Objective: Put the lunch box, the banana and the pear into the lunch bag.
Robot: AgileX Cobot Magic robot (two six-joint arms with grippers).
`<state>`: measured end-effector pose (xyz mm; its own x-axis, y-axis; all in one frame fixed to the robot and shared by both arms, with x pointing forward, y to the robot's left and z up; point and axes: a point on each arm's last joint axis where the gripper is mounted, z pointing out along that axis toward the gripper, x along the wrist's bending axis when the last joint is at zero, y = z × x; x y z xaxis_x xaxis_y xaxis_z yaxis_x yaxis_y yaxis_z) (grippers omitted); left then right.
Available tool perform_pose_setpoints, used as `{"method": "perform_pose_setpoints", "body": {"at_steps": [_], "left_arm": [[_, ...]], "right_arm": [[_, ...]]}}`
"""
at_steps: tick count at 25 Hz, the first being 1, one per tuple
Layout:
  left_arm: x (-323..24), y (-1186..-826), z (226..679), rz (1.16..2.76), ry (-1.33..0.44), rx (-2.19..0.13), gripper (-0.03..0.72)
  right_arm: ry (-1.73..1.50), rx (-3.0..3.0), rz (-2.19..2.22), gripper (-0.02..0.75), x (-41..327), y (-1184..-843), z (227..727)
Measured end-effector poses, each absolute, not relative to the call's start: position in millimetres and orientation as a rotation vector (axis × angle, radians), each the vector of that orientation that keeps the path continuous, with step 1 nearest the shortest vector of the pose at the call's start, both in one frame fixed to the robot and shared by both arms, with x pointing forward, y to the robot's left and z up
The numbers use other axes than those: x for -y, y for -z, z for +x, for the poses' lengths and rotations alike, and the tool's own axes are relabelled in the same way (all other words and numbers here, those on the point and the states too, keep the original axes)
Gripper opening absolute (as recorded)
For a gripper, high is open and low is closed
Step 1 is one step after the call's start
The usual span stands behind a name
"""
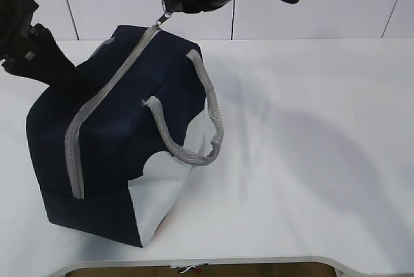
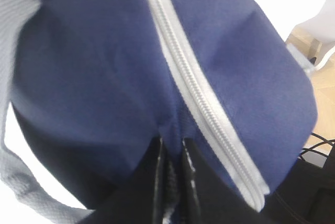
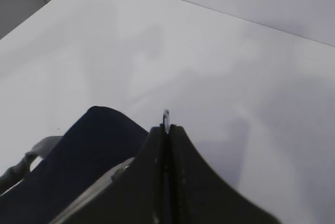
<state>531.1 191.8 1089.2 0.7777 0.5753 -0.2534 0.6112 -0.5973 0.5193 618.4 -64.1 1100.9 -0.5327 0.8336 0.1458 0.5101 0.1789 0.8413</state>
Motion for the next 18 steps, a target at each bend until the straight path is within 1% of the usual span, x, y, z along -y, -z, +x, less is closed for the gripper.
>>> {"method": "perform_pose_setpoints", "body": {"at_steps": [4,8,18], "left_arm": [[-191.8,-1089.2,531.3,2.368,0.076,-0.881,0.017],[-192.3,-1088.9,531.1,2.375,0.074,-0.880,0.017],[-197.2,-1105.0,518.0,2.396,0.012,-0.845,0.016]], "right_arm": [[-1.259,-2.105,1.310,0.013,71.2,-1087.9,630.2],[-1.238,-2.109,1.328,0.013,69.5,-1072.1,638.6],[-1.190,-2.137,1.399,0.013,65.3,-1032.8,653.9]]}}
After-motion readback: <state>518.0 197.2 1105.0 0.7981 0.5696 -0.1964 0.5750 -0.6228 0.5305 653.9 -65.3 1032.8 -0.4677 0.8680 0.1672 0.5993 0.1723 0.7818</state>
